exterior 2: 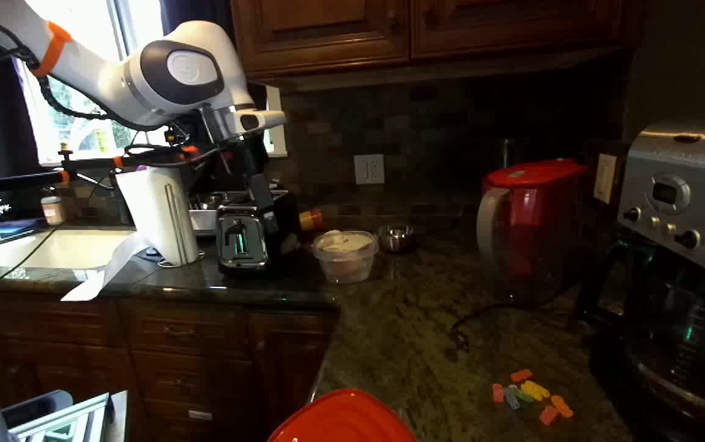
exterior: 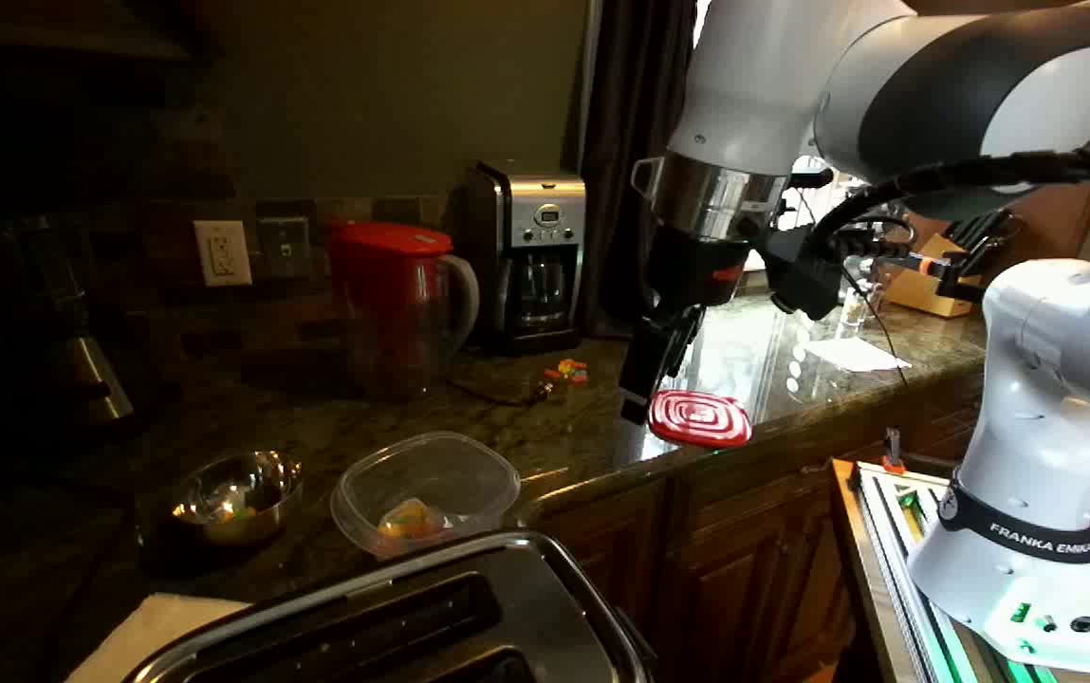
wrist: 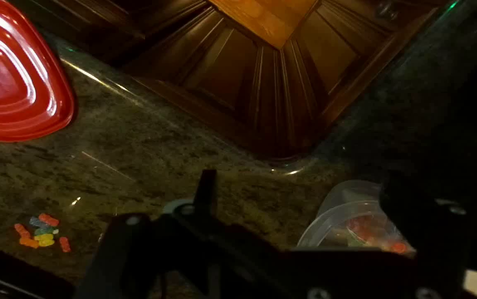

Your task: Move the lunchbox closer to the lid, and then place three gummy bears inside

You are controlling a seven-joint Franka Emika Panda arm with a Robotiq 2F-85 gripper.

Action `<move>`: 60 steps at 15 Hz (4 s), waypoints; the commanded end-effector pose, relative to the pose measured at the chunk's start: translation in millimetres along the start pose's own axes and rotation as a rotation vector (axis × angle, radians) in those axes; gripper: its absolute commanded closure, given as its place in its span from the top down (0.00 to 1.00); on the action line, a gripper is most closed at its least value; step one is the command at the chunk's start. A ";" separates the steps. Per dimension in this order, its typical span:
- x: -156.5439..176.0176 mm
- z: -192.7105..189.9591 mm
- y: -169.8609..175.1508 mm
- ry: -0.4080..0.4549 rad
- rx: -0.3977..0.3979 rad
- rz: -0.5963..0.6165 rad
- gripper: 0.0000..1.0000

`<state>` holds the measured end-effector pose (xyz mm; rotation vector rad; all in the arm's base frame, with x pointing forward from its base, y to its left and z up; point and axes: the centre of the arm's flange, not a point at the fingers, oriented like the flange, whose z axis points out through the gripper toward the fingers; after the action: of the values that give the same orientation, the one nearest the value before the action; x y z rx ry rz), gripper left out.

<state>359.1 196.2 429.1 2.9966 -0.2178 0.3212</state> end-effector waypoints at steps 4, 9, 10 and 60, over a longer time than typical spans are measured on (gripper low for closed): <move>12.5 3.0 14.7 0.007 0.016 0.053 1.00; 45.9 11.4 108.8 -0.014 0.060 0.331 1.00; 51.3 16.1 128.3 -0.018 0.068 0.376 1.00; 161.6 91.5 -15.7 -0.212 0.101 0.179 1.00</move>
<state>536.3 178.5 374.1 3.1162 -0.5069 0.0296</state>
